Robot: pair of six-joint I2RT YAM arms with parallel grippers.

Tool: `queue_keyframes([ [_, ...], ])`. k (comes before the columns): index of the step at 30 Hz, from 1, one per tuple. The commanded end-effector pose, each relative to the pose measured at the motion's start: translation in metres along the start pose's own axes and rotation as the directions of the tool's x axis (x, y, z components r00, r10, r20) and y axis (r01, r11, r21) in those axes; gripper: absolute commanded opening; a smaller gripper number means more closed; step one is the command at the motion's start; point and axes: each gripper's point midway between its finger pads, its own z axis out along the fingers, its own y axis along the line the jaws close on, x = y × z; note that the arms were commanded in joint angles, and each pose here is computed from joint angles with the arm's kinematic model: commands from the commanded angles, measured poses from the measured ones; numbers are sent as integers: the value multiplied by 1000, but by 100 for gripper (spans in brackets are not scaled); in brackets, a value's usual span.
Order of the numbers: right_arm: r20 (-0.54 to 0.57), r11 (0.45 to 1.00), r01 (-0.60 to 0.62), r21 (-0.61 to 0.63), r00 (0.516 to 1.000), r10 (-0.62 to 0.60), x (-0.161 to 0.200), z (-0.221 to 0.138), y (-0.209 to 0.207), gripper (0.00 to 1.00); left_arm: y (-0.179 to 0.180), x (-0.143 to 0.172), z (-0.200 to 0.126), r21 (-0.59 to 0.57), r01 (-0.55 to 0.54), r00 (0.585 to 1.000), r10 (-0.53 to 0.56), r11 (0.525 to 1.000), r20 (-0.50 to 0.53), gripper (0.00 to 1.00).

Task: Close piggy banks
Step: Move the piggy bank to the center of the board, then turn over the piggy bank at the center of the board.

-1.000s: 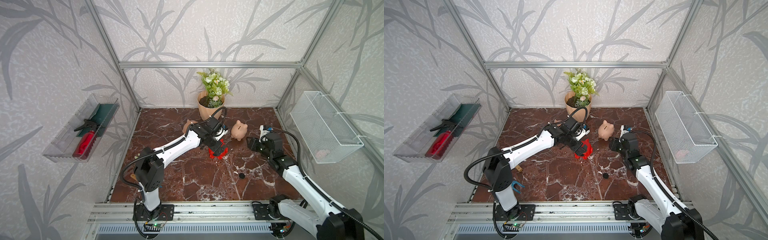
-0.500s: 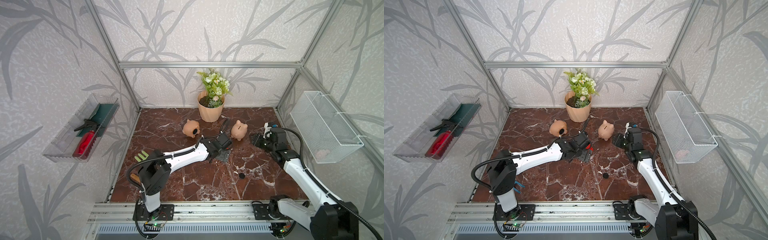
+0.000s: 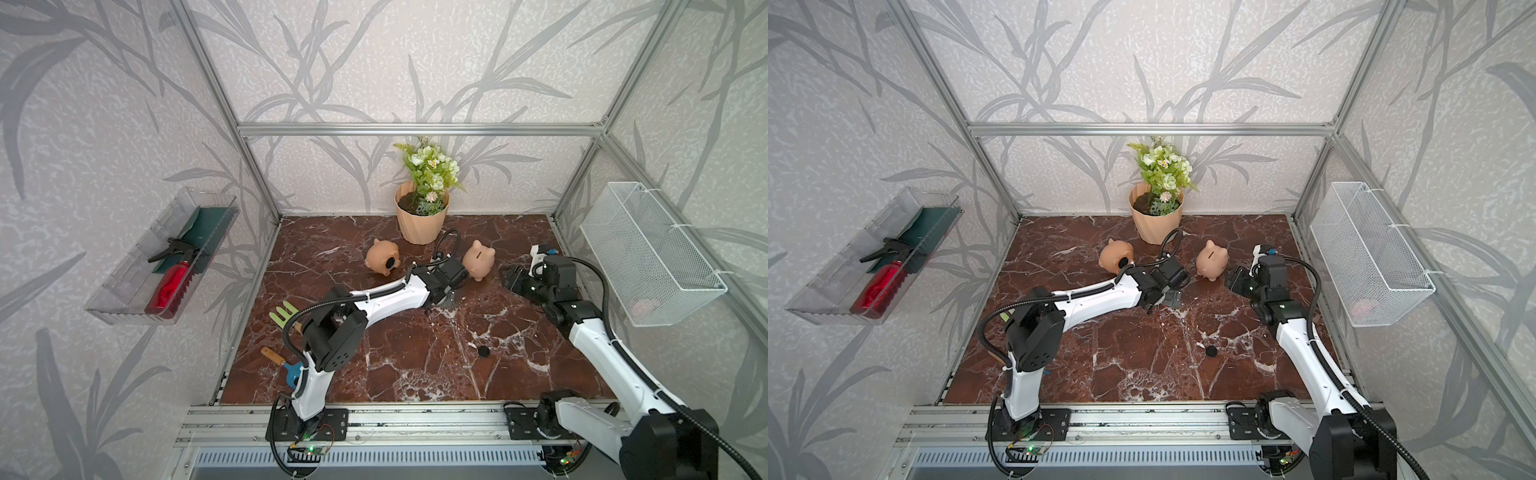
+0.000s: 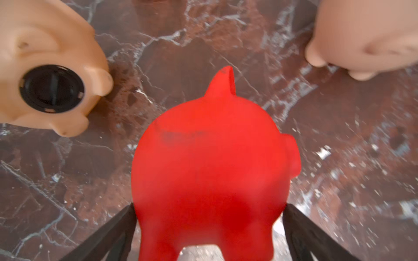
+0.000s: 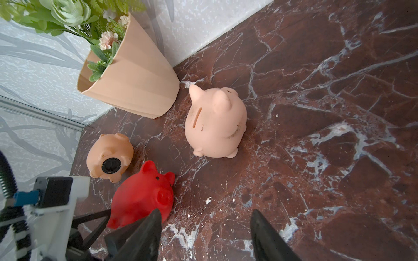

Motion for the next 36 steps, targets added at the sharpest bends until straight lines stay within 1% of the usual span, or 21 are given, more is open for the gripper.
queue_keyframes([
  [1, -10, 1000, -14, -12, 1000, 14, 4, -3, -1, 62, 17, -21, 17, -52, 57, 998, -55, 997, 39, 99],
  [4, -10, 1000, -15, -13, 1000, 15, 4, -3, -1, 62, 21, -34, 33, -37, 75, 997, -74, 996, 34, 99],
  [8, -4, 1000, -16, -10, 1000, 16, 2, -4, -3, 62, 22, -52, 41, -24, 72, 997, -71, 997, 35, 99],
  [11, 3, 1000, -17, -4, 1000, 17, 0, -5, -5, 62, 18, -67, 32, 4, 63, 996, -63, 998, 62, 99],
  [14, 12, 1000, -17, 10, 1000, 17, -3, -7, -8, 62, 1, -82, 12, 114, 37, 996, -46, 993, 77, 99],
  [15, 14, 1000, -18, 16, 1000, 18, -4, -9, -9, 62, -8, -88, 4, 157, 31, 994, -47, 987, 99, 99],
  [17, 28, 999, -22, 29, 999, 21, -7, -12, -12, 62, -21, -101, -11, 187, -6, 985, -26, 982, 169, 99],
  [19, 53, 998, -26, 49, 998, 23, -12, -17, -17, 62, -40, -114, -26, 210, -59, 967, 4, 976, 255, 99],
  [22, 83, 996, -39, 79, 996, 33, -19, -24, -27, 62, -72, -130, -33, 316, -107, 948, 1, 943, 319, 99],
  [24, 102, 994, -57, 97, 994, 47, -22, -27, -35, 62, -87, -142, -32, 346, -136, 940, 10, 928, 340, 99],
  [28, 124, 988, -97, 118, 989, 82, -23, -30, -47, 60, -116, -160, -18, 376, -206, 925, 54, 903, 375, 99],
  [31, 118, 987, -108, 120, 989, 94, -21, -27, -51, 60, -130, -171, -8, 372, -250, 911, 87, 894, 403, 99],
  [34, 106, 987, -114, 117, 989, 102, -20, -24, -53, 60, -145, -174, 4, 371, -308, 894, 133, 876, 427, 99],
  [36, 95, 987, -116, 113, 990, 106, -19, -21, -54, 60, -150, -176, 11, 365, -327, 887, 151, 872, 436, 99],
])
